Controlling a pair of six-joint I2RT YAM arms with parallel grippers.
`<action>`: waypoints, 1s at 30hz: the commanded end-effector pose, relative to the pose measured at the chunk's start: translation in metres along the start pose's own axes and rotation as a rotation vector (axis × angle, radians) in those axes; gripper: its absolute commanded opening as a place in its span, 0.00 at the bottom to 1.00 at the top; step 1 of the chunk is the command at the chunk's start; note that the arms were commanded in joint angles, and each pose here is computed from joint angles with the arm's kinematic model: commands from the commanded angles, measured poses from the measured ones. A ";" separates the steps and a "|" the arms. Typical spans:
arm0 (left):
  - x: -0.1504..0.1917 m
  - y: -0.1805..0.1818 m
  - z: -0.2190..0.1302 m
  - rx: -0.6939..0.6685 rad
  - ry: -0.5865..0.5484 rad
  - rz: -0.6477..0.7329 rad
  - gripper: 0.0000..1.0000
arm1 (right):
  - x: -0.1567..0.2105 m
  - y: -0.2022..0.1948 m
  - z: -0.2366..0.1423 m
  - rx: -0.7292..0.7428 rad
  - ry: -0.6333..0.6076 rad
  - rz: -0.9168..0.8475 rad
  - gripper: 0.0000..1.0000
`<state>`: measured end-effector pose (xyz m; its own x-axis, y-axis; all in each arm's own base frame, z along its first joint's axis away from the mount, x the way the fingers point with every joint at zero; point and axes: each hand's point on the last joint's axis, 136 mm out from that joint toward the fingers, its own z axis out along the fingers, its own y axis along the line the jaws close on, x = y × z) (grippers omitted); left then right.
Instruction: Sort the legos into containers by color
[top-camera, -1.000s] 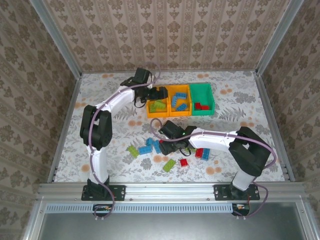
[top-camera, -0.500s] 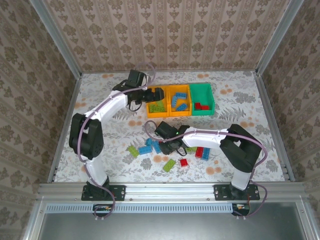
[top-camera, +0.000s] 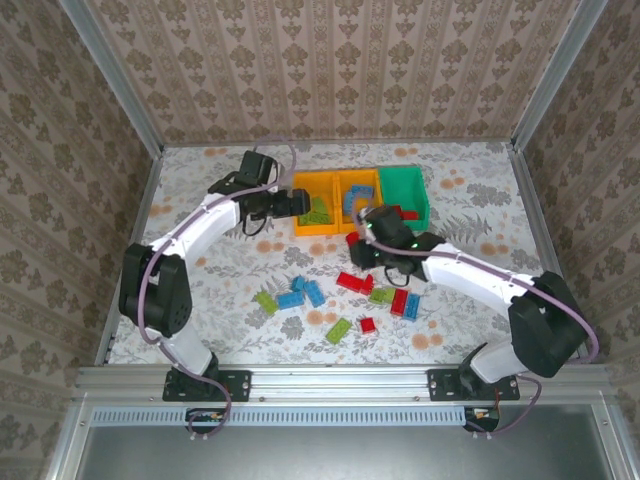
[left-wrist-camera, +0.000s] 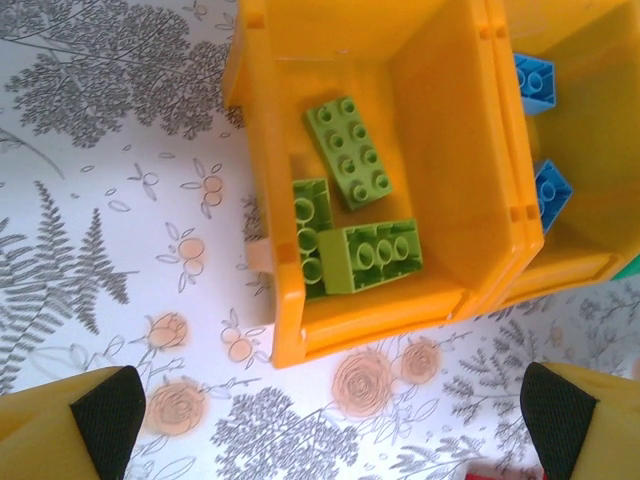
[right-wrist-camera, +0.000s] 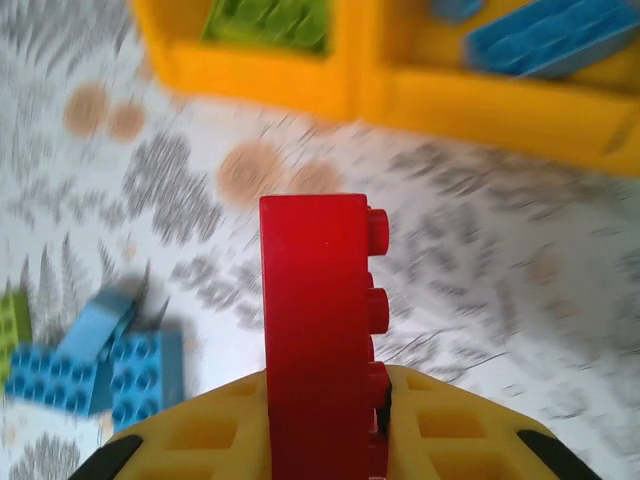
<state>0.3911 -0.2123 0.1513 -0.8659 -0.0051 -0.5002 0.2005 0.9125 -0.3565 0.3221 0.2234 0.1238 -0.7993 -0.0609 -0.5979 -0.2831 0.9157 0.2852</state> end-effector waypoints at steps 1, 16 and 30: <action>0.018 0.005 -0.009 -0.038 0.029 0.093 1.00 | -0.034 -0.028 -0.009 -0.032 -0.080 0.154 0.24; 0.115 0.020 -0.009 -0.109 0.233 0.264 1.00 | -0.083 -0.175 0.026 0.223 0.016 0.401 0.23; 0.161 0.016 0.007 -0.036 0.359 0.192 0.94 | -0.088 -0.185 0.035 0.266 0.053 0.423 0.53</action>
<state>0.2675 -0.1953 0.0664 -0.9067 0.3120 -0.2838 0.3750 0.9044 -0.2038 0.4692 0.0760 0.0919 -0.8397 0.3250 -0.4350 0.2018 0.9305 0.3055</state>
